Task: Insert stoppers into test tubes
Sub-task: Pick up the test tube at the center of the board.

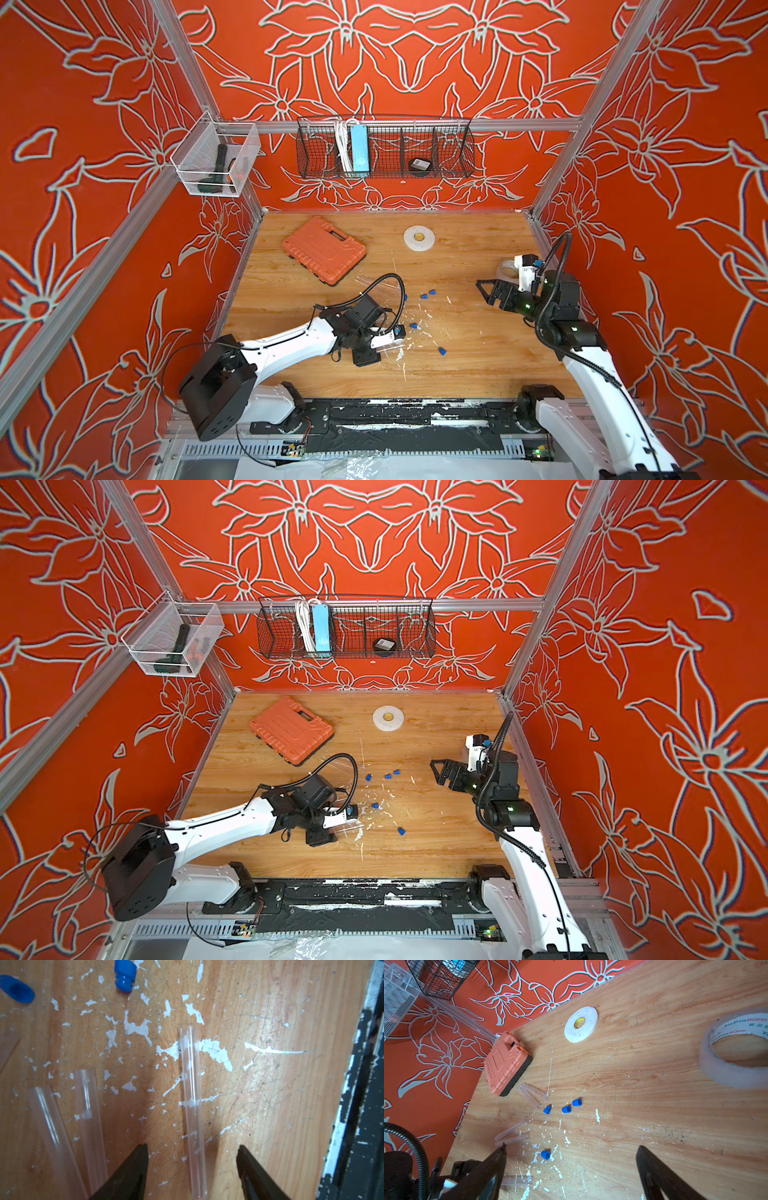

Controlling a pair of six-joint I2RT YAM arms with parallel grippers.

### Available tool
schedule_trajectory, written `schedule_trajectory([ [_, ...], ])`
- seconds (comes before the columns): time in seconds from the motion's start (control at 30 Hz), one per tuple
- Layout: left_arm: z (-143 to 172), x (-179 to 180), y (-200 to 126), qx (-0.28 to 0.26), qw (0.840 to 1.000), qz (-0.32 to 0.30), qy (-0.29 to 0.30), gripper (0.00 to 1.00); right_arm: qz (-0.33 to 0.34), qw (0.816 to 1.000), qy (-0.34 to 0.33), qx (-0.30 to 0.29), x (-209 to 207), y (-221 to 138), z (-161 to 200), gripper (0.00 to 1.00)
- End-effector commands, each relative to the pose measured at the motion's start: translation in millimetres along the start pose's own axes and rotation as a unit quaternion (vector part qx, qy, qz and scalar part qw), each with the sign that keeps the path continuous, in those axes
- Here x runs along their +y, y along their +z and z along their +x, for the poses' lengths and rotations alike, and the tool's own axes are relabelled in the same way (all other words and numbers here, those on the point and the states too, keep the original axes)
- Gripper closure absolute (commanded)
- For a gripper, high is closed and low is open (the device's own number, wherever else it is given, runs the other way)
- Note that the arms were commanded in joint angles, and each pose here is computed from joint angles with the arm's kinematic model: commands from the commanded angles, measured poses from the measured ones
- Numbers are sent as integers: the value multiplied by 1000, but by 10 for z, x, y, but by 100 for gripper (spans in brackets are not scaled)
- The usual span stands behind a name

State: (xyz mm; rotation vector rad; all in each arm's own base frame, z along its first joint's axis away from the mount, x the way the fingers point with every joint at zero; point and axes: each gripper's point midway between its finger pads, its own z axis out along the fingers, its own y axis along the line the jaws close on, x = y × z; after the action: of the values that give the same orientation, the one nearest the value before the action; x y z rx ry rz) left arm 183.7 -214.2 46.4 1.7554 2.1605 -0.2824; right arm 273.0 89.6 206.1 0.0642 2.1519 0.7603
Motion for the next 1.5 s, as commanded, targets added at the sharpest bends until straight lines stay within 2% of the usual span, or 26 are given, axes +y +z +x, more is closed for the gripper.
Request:
schedule_trajectory([
  [0.0, -23, -46, 60, 11, 1000, 19, 7, 39, -8, 1000, -7, 0, 18, 2, 26, 2],
  [0.67, 9, -31, 351, 63, 998, 14, 12, 55, 2, 1000, -4, 1, -32, 17, 41, 2],
  [0.93, 122, -46, 367, 87, 996, 14, 9, 67, 1, 1000, -5, 2, -21, 11, 35, 2],
  [1.23, 123, 4, 381, 74, 997, -7, 19, 83, 3, 1000, 1, 16, -18, 8, 66, 2],
  [1.47, 11, 36, 320, 48, 998, -17, 24, 87, 17, 1000, -4, 7, -17, -68, 18, 3],
])
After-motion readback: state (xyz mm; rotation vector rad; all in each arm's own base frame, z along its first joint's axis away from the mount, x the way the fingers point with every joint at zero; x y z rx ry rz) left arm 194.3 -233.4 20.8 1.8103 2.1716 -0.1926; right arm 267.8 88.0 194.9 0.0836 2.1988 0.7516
